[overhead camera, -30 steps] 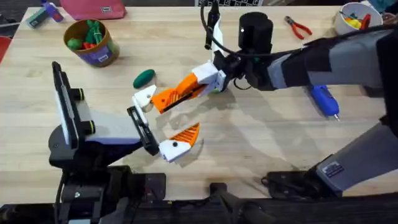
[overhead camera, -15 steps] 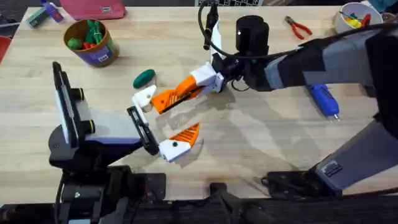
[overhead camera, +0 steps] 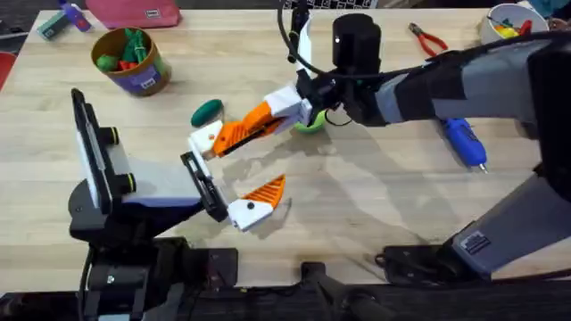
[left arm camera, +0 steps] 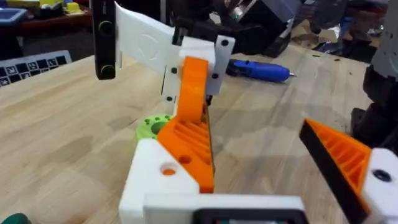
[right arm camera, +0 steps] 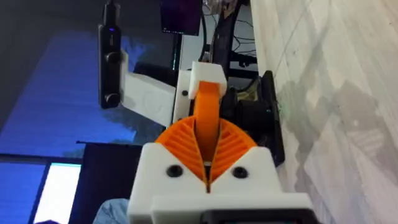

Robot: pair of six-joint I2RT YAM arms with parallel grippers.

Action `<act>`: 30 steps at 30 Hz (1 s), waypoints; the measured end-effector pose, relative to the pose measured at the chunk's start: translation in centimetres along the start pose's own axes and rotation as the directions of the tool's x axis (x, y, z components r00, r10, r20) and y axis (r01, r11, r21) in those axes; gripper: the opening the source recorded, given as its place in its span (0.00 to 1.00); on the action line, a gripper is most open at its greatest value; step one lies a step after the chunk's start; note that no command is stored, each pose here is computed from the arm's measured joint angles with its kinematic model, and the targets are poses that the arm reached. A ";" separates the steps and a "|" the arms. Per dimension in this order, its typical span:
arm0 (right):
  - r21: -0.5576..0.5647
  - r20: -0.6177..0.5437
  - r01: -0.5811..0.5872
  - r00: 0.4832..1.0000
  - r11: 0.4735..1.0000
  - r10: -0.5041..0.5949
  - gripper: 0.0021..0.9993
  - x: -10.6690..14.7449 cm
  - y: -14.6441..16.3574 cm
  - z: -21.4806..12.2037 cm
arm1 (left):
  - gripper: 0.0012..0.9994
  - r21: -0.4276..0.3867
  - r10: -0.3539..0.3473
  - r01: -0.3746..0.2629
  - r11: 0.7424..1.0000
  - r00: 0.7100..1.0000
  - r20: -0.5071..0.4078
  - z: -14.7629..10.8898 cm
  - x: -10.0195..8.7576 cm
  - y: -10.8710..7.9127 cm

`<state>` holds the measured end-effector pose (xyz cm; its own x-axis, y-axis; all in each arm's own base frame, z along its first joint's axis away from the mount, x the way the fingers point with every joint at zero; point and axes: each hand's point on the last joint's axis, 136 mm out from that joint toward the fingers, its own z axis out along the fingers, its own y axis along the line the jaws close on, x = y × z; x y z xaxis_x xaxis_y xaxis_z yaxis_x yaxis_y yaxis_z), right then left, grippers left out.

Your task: Pick up the gripper from the table and insert it into the empty holder that is missing its gripper. Then pick up a screw, insert it into the mounting hole, and use the screwdriver to tighten it. Finally, clean up the table by picking up the vegetable and placing it into the bucket.

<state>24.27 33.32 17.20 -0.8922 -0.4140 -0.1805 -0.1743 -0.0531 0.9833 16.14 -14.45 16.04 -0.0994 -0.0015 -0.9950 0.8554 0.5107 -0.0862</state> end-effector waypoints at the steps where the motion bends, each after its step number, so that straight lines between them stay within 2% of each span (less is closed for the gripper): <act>1: 0.002 0.001 0.001 1.000 1.000 -0.001 0.01 0.0 0.0 0.2 | 0.99 0.000 0.001 -0.001 1.000 1.000 0.000 0.0 0.0 0.0; 18: 0.025 0.039 -0.006 0.999 1.000 0.005 0.01 -1.0 0.0 0.9 | 0.99 -0.009 0.009 -0.009 1.000 1.000 0.000 0.0 0.0 0.2; 30: 0.008 -0.005 -0.010 1.000 1.000 0.010 0.01 -1.6 -0.3 1.9 | 0.99 -0.038 0.003 -0.003 0.999 1.000 0.002 -0.1 -0.1 0.7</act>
<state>24.97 35.74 17.13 -0.8917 -0.4192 -0.1710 -0.1693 -0.0415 0.9847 16.70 -14.04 16.04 -0.0954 -0.0016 -0.9954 0.8358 0.5431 -0.0810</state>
